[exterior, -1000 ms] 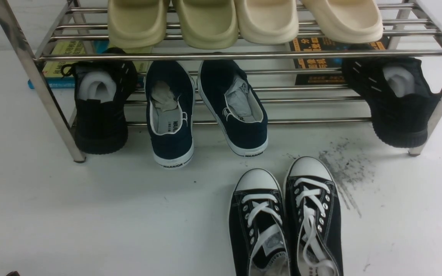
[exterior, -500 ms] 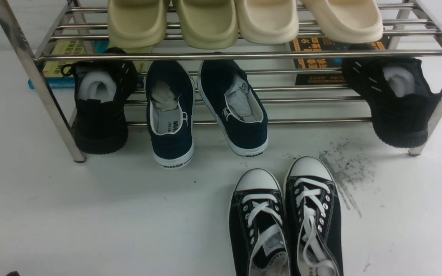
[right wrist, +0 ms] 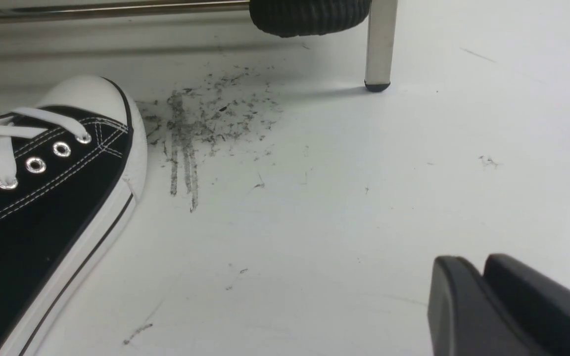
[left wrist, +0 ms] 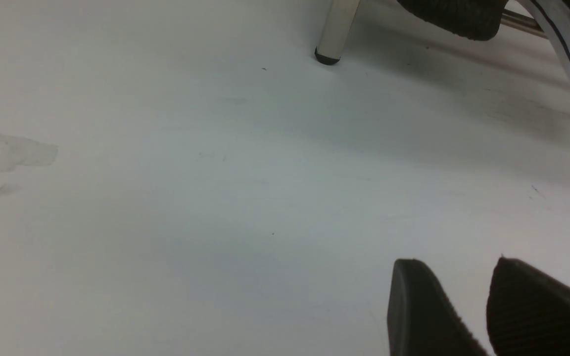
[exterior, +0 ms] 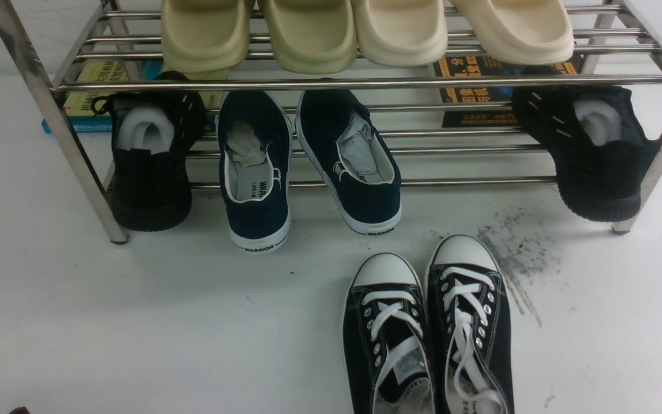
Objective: Take the shoes off the shelf with your hand on the white table.
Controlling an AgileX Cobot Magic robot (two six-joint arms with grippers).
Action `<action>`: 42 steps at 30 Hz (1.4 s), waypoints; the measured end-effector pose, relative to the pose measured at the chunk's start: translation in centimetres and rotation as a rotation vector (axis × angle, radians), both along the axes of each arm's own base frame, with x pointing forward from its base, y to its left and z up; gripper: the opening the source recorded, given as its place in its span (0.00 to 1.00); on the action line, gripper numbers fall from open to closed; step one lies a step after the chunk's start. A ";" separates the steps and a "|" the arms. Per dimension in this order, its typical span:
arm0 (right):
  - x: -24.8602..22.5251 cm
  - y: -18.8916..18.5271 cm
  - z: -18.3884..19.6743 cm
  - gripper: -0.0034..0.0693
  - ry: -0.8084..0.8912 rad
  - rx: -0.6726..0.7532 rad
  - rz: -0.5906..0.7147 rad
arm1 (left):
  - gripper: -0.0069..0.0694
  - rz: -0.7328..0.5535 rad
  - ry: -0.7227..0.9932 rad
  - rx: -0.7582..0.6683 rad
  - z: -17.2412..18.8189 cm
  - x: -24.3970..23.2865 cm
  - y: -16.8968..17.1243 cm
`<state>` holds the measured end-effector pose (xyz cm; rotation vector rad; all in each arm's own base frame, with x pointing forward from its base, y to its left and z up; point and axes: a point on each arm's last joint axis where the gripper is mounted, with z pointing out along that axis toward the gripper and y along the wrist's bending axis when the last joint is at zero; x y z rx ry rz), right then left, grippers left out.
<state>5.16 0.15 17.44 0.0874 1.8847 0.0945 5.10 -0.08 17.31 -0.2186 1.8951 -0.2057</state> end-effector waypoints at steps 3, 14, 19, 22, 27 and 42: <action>0.0 0.0 0.0 0.19 0.000 0.000 0.000 | 0.41 0.000 0.000 0.000 0.0 0.0 0.0; 0.0 0.0 0.0 0.20 0.000 0.000 0.000 | 0.41 0.000 0.000 0.000 0.0 0.0 0.0; 0.0 0.0 0.0 0.20 0.000 0.000 0.000 | 0.41 0.000 0.000 0.000 0.0 0.0 0.0; 0.0 0.0 0.0 0.21 0.000 0.000 0.000 | 0.41 0.000 0.000 0.000 0.0 0.0 0.0; 0.0 0.0 0.0 0.22 0.000 0.000 0.000 | 0.41 0.000 0.000 0.000 0.0 0.0 0.0; 0.0 0.0 0.0 0.23 0.000 0.000 0.000 | 0.41 0.000 0.000 0.000 0.0 0.0 0.0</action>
